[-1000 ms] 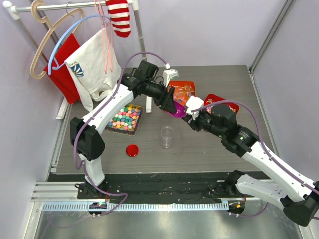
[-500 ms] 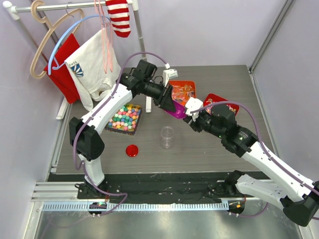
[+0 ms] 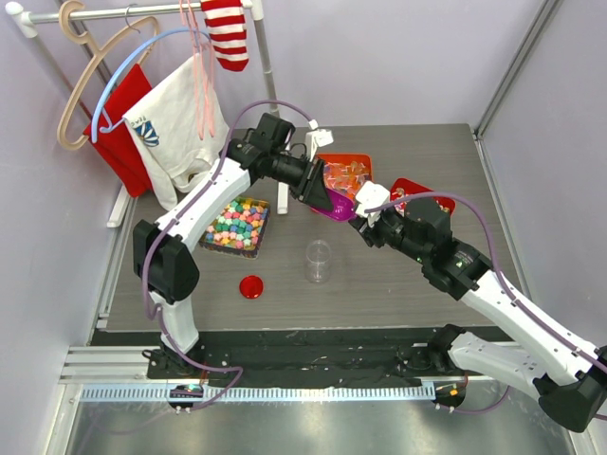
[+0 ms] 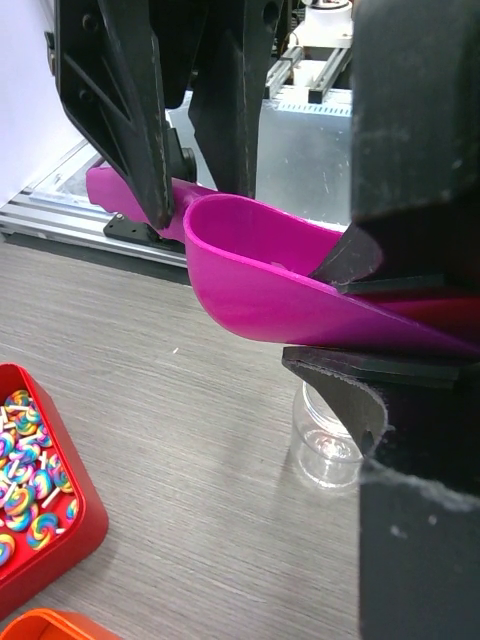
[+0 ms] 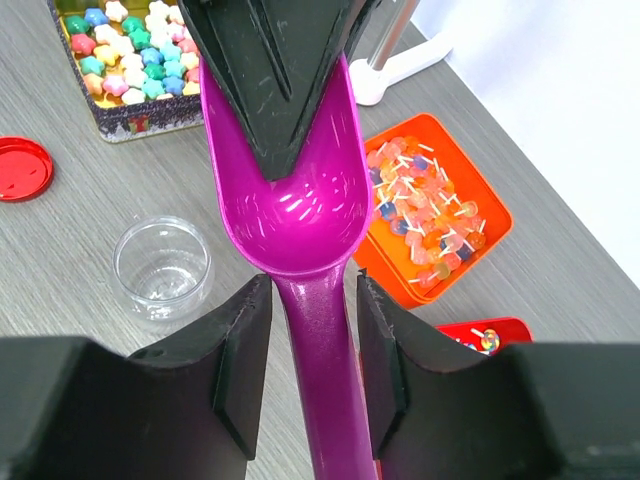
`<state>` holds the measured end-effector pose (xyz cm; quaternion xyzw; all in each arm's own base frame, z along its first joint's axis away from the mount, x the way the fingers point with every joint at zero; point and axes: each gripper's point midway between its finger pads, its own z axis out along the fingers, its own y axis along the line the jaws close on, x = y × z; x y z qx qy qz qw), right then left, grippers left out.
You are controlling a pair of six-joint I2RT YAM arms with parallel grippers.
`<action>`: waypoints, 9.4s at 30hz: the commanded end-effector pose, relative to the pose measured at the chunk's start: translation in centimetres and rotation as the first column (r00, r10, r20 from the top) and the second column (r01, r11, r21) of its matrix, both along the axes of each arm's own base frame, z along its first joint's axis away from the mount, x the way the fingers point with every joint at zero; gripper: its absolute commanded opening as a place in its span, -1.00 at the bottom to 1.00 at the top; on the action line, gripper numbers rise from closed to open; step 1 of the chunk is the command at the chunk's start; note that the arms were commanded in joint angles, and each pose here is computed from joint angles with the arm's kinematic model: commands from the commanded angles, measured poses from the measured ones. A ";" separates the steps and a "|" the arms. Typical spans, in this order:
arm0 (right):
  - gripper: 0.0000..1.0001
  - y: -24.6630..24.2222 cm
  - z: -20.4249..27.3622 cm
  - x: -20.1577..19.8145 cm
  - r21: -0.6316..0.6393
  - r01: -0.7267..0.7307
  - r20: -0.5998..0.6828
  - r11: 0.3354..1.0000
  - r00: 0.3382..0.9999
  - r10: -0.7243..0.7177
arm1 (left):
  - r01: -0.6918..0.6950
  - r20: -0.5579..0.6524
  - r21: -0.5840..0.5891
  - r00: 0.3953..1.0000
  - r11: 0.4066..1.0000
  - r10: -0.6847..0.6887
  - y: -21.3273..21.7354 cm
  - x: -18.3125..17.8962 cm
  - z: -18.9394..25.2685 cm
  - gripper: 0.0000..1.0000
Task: Pack the candies
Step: Pick up the spatula from the center of the board, then adjust the storage box at the center of the board.
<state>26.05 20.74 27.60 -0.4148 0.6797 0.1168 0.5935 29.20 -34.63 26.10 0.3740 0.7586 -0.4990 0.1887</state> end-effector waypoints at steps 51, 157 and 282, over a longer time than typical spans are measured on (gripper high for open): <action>-0.93 2.6 0.0 0.2 -0.113 -0.190 0.051 0.975 0.979 0.196 | 0.221 0.020 -0.031 0.975 0.975 -0.220 -0.3 -5.1 1.1 -0.96; -0.98 10.0 -3.0 5.3 -0.325 -0.254 -0.270 0.911 0.948 0.168 | -0.731 0.434 0.582 0.650 0.357 0.623 35.0 9.7 -21.5 -0.34; -0.99 21.4 -18.2 6.0 -0.835 -0.322 -0.280 0.446 0.947 0.159 | -0.859 0.616 0.271 0.501 0.434 0.608 31.6 9.3 -14.4 -1.00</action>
